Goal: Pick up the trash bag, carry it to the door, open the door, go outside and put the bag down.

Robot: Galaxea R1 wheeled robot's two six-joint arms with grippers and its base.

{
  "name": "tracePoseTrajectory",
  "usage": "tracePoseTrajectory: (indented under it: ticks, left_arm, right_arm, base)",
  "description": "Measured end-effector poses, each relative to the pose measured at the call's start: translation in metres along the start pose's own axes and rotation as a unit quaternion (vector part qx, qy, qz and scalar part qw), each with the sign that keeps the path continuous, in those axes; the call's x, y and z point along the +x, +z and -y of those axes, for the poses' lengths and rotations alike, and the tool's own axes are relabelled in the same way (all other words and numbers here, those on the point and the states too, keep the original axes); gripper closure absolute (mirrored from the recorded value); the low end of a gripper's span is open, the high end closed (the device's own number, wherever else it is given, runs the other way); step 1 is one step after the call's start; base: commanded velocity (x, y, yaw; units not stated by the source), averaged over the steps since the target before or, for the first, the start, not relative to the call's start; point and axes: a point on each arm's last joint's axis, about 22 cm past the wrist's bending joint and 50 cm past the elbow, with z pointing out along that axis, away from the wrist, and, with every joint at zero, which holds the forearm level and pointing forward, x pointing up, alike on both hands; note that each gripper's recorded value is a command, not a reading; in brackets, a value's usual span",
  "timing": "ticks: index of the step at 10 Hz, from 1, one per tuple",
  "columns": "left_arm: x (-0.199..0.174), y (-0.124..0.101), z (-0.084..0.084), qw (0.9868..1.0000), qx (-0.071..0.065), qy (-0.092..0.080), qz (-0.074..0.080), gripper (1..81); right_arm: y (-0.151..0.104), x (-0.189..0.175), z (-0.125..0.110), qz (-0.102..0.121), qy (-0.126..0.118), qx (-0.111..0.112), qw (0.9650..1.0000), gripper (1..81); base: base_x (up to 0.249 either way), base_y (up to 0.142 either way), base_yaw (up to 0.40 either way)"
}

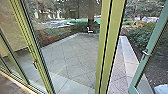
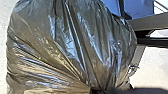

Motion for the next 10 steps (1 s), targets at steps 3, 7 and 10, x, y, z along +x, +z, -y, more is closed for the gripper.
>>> tracePoseTrajectory:
  ticks: [3,7,10]
  left_arm:
    - [-0.002,0.000,0.000,1.0000,0.000,-0.001,0.001,81.1]
    - [-0.011,0.001,-0.002,1.0000,-0.002,-0.002,0.006,81.1]
    - [-0.011,0.001,-0.003,1.0000,-0.002,-0.002,0.006,81.1]
  right_arm:
    - [0.017,-0.022,-0.045,-0.005,-0.008,-0.039,0.9992,1.0]
    - [0.024,-0.015,-0.049,-0.041,-0.028,-0.035,0.9981,1.0]
    - [0.025,-0.020,-0.059,-0.042,-0.029,-0.042,0.9978,1.0]
  base:
    - [0.000,0.000,0.000]
    - [0.000,0.000,0.000]
    - [0.000,0.000,0.000]
